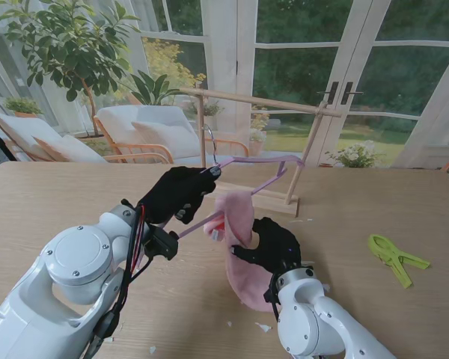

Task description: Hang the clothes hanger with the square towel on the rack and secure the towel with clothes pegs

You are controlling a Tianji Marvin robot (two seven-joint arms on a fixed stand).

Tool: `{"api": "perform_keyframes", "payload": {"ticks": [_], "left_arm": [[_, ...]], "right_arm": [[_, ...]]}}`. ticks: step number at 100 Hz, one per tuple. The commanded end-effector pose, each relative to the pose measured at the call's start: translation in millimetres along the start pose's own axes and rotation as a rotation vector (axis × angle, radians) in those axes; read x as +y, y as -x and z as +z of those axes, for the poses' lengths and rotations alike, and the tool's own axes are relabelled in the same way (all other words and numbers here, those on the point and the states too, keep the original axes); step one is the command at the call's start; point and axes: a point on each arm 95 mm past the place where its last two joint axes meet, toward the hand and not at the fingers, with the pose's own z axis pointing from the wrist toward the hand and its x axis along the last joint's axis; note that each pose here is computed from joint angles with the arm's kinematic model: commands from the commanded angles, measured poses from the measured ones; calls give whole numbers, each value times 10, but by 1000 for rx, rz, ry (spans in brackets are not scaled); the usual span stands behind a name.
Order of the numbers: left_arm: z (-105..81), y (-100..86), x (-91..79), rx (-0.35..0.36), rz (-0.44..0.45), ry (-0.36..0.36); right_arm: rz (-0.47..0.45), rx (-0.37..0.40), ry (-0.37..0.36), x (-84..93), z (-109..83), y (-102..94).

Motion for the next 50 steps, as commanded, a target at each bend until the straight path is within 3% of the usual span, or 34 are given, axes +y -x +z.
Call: {"api": "perform_keyframes", "payload": {"ticks": [1,33,50], "left_arm": [[-12,-55,25,12,-9,10],[3,-44,-29,14,-11,-26],[31,-23,-60,26,27,-60]], "right_arm": [[25,13,4,-38,2,-72],[94,38,70,74,-98,-196],[97,78,149,200,-217,-294]]}}
